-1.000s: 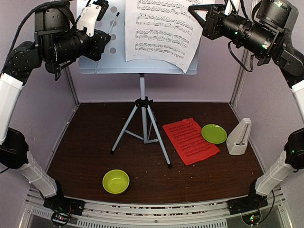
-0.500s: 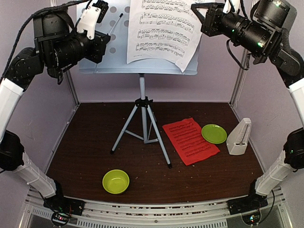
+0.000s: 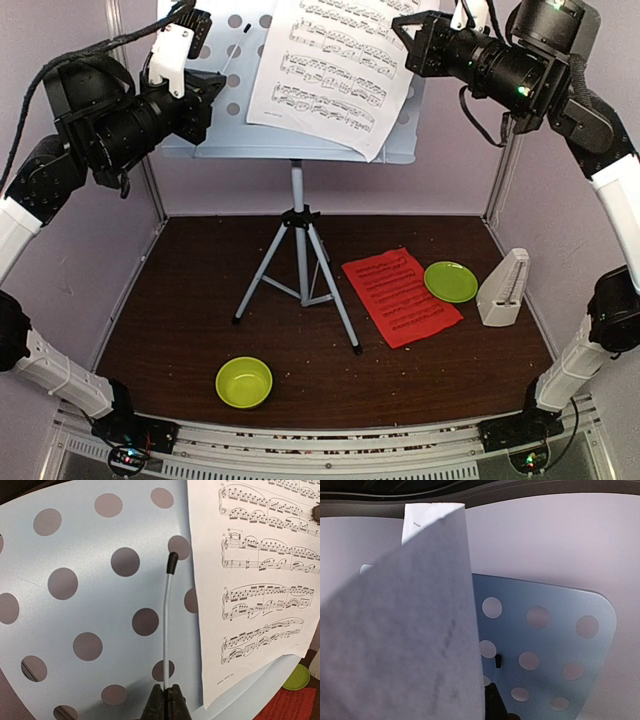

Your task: Set up the instrument practice props

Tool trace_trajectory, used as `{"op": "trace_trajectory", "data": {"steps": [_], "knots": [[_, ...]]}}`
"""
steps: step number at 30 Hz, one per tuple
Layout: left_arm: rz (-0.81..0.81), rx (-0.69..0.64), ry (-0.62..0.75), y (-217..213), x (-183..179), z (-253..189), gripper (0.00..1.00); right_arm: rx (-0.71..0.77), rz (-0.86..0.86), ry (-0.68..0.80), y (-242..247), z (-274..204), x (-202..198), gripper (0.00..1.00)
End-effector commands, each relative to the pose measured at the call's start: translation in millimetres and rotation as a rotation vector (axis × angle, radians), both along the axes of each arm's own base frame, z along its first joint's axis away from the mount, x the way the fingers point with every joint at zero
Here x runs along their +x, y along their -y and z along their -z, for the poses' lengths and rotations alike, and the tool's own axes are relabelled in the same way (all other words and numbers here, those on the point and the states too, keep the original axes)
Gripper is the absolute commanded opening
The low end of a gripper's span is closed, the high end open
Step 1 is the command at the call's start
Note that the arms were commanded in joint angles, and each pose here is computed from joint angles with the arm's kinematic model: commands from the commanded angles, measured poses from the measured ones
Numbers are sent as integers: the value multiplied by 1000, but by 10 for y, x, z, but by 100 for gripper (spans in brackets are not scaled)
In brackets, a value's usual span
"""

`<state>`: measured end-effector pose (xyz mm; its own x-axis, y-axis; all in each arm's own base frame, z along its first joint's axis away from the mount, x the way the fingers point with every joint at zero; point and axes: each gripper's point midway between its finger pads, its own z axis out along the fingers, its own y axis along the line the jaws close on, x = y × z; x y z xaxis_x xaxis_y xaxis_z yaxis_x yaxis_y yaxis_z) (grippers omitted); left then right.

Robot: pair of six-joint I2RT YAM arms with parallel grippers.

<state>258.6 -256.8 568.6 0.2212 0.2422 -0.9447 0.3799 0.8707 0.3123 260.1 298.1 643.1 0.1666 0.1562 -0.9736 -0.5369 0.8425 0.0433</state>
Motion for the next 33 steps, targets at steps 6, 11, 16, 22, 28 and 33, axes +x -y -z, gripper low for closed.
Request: {"op": "trace_trajectory", "data": {"steps": [6, 11, 16, 22, 28, 33], "knots": [[62, -65, 154, -30, -146, -317, 0, 30, -28, 3, -114, -49, -18, 0], [108, -32, 165, 78, -173, -279, 0, 41, -69, 35, -221, -108, -61, 0], [120, -14, 171, 107, -180, -259, 0, 64, -105, 58, -313, -172, -105, 0], [144, 1, 174, 148, -199, -234, 0, 68, -162, 82, -480, -195, -192, 0], [156, 5, 170, 173, -206, -206, 0, 58, -216, 110, -659, -217, -279, 0], [164, 2, 167, 175, -217, -192, 0, 45, -249, 143, -804, -216, -352, 0]]}}
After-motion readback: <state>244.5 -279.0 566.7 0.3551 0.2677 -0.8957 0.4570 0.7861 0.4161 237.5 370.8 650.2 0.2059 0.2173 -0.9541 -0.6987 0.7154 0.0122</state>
